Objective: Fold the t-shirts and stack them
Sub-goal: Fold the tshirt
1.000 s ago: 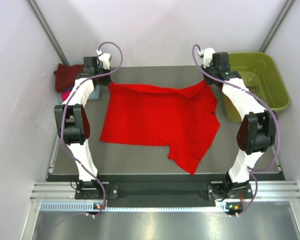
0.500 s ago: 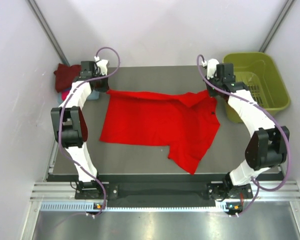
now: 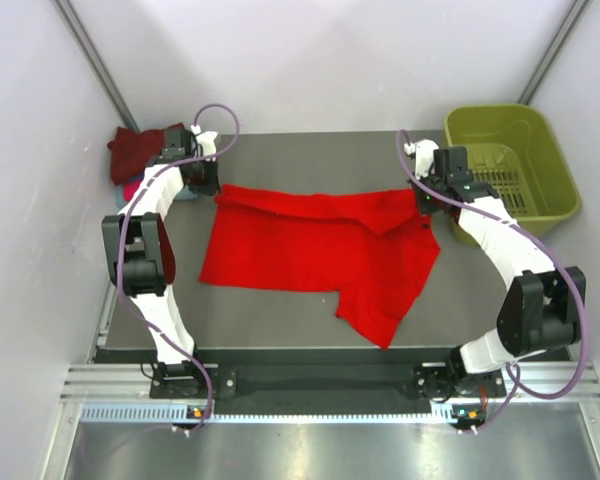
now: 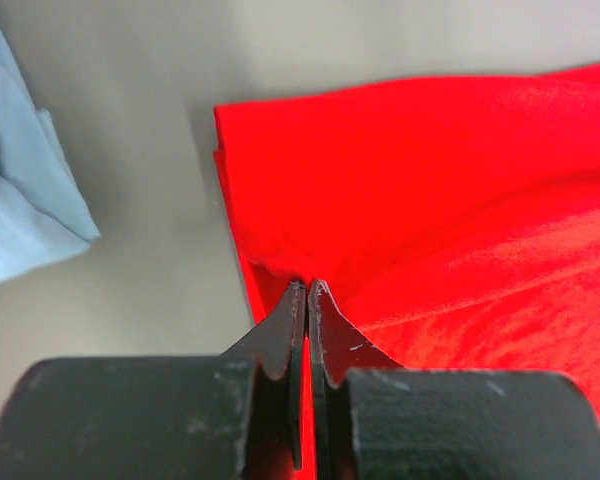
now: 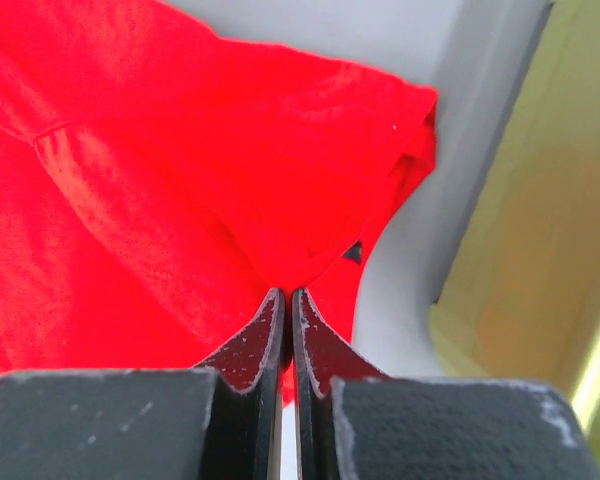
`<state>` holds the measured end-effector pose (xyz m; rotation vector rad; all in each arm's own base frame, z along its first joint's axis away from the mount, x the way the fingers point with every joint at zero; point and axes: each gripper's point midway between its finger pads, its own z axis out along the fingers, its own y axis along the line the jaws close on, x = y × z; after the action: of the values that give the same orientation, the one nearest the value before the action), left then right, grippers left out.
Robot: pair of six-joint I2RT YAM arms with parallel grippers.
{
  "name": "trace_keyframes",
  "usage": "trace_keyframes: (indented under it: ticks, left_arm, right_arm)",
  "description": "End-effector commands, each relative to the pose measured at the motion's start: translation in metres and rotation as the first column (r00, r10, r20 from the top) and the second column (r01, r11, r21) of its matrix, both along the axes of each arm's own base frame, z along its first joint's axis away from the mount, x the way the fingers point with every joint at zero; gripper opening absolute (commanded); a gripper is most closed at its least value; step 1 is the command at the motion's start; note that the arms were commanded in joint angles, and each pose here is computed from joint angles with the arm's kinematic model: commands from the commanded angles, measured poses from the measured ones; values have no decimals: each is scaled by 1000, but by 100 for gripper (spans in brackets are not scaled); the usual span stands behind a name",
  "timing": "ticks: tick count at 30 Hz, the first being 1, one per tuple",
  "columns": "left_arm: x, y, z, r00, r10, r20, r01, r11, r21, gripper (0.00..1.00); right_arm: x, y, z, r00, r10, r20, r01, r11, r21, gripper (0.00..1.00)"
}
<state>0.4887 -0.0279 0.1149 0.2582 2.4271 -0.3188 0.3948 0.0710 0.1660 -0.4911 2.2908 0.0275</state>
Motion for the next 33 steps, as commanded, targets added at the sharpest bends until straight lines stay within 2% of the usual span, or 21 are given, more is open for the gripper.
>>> trace_keyframes:
  ticks: [1,12,22,23,25,27,28,32,33]
  left_arm:
    - [-5,-2,14,1000,9,8,-8,999,-33,0]
    - [-4,-3,-4,997,34,-70,-38,998,-51,0]
    - [-17,3,-17,987,62,-145,-66,998,-22,0]
    - [-18,3,-17,987,64,-149,-69,997,-23,2]
    - [-19,4,-17,983,87,-159,-92,995,-24,23]
    - [-16,6,-9,984,108,-144,-113,993,-23,27]
    - [-8,6,-1,986,129,-108,-133,991,-33,32]
    - [9,3,35,991,130,32,-128,989,-68,38]
    - [10,-1,36,989,142,25,-139,986,-94,39]
  right_arm:
    - [3,7,10,999,11,50,-12,1000,29,0]
    - [17,11,-9,999,26,30,-27,1000,15,0]
    - [5,21,-14,999,42,7,-42,999,31,0]
    - [5,21,-14,999,41,7,-42,999,31,0]
    - [4,22,-15,999,43,3,-43,999,32,0]
    - [5,23,-15,999,43,7,-44,999,32,0]
    - [5,23,-16,999,45,4,-45,998,32,0]
    - [7,23,-15,999,45,7,-45,999,31,0]
    - [7,24,-16,999,45,7,-45,998,32,0]
